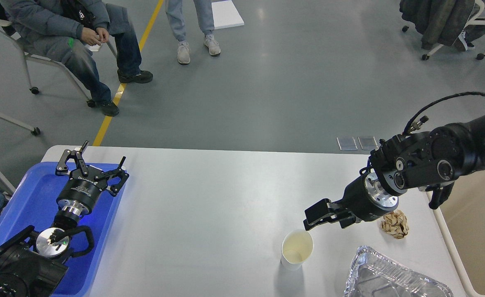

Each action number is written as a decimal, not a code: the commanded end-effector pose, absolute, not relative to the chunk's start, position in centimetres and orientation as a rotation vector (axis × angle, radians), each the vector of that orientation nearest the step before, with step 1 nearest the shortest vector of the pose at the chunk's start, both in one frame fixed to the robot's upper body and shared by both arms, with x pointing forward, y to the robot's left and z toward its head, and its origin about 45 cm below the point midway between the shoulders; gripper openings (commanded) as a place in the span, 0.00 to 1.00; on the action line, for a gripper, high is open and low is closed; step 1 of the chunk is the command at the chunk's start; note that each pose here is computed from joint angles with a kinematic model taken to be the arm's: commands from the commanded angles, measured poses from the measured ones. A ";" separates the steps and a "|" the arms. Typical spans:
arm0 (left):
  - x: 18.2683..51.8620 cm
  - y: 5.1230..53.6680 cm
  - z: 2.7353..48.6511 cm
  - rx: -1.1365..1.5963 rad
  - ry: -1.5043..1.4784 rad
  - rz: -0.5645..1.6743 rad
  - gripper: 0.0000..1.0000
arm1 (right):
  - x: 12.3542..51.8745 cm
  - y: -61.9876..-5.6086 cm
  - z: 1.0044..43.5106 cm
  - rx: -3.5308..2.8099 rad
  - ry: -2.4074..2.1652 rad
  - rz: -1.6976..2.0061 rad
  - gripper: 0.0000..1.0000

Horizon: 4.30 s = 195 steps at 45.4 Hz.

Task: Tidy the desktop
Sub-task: 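Lower the open right gripper down onto the white paper cup, then close the right gripper around the white paper cup, then lift the cup with the right gripper and carry it over the beige bin, then open the right gripper to drop the cup into the bin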

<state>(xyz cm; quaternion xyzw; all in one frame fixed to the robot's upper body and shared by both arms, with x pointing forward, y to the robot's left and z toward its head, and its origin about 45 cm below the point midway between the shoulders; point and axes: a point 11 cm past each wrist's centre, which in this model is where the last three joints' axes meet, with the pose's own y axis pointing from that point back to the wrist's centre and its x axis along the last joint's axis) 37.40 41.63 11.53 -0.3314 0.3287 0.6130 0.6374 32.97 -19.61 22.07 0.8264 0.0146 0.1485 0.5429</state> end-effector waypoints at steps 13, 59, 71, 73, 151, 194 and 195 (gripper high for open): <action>37.4 41.6 11.5 -0.757 0.752 1.399 1.00 | 31.5 -18.0 15.9 2.006 0.032 0.379 1.00; 37.4 41.6 11.5 -0.756 0.751 1.399 1.00 | 31.5 -19.4 11.7 1.922 0.051 0.451 0.00; 37.4 41.6 11.5 -0.754 0.752 1.398 1.00 | 32.0 -19.2 12.3 1.922 0.044 0.468 0.00; 37.4 41.6 11.5 -0.756 0.751 1.399 1.00 | 32.1 -19.1 12.4 1.922 0.043 0.471 0.00; 37.4 41.6 11.5 -0.757 0.751 1.400 1.00 | 34.9 -23.6 42.8 1.852 -0.147 0.370 0.00; 37.4 41.6 11.5 -0.757 0.751 1.400 1.00 | 35.8 -57.2 33.2 1.449 -0.796 0.039 0.00; 37.4 41.6 11.5 -0.757 0.750 1.400 1.00 | 35.5 -57.8 32.8 1.441 -0.803 0.031 0.00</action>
